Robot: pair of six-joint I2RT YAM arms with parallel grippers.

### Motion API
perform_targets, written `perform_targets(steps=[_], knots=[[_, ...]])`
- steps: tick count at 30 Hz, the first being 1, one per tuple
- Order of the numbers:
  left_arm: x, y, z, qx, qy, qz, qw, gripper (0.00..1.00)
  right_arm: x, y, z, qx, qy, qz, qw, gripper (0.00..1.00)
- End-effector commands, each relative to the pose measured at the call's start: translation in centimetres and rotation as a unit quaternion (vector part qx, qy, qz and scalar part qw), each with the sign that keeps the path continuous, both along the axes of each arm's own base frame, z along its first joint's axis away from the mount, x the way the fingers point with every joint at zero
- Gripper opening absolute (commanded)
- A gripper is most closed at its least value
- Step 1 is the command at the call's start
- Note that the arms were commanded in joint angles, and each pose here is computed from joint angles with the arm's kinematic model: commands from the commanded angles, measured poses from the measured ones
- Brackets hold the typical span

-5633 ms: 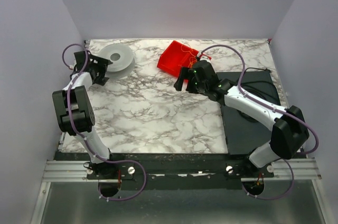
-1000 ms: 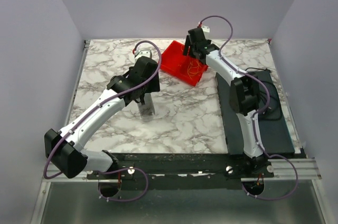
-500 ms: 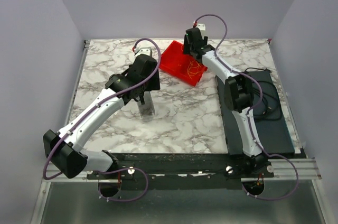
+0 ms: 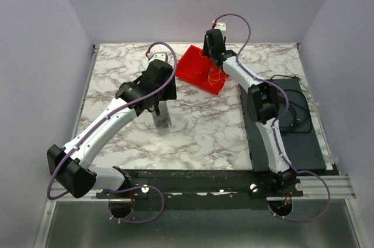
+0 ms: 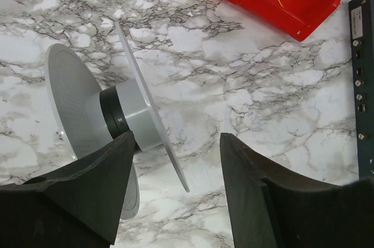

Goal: Wrap the cables

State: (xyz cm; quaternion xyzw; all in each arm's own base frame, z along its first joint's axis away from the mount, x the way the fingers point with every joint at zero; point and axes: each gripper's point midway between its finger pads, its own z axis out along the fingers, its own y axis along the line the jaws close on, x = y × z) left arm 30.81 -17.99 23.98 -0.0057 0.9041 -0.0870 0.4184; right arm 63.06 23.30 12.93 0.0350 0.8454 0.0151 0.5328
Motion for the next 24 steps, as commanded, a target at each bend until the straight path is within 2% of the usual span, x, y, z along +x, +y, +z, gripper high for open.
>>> perform_targets(steps=[1, 5, 8, 11, 12, 18, 24], knots=[[-0.8, 0.6, 0.7, 0.001, 0.001, -0.008, 1.0, 0.63, 1.3, 1.3, -1.0, 0.011, -0.018, 0.017, 1.0, 0.51], [-1.0, 0.7, 0.6, 0.001, 0.003, -0.008, 1.0, 0.62, 1.6, 1.5, -1.5, 0.013, -0.023, 0.017, 0.999, 0.44], [-1.2, 0.8, 0.8, 0.0, 0.001, -0.008, 1.0, 0.62, 1.8, 1.3, -0.9, 0.012, -0.032, 0.01, 0.999, 0.3], [-1.3, 0.9, 0.9, -0.001, -0.001, -0.009, 1.0, 0.63, 1.9, 0.7, 1.1, 0.014, -0.045, -0.005, 0.999, 0.04], [-1.3, 0.9, 0.9, -0.004, -0.003, -0.009, 1.0, 0.63, 1.8, 0.5, 2.0, 0.014, -0.05, -0.011, 0.999, 0.01], [-1.4, 0.2, 1.5, -0.026, -0.011, -0.02, 0.999, 0.63, 0.2, 0.0, 9.2, 0.027, -0.081, -0.004, 0.996, 0.01], [-1.3, -0.7, 2.6, -0.058, -0.021, -0.029, 0.998, 0.64, -3.4, -1.3, 18.5, 0.058, -0.122, 0.005, 0.991, 0.01]])
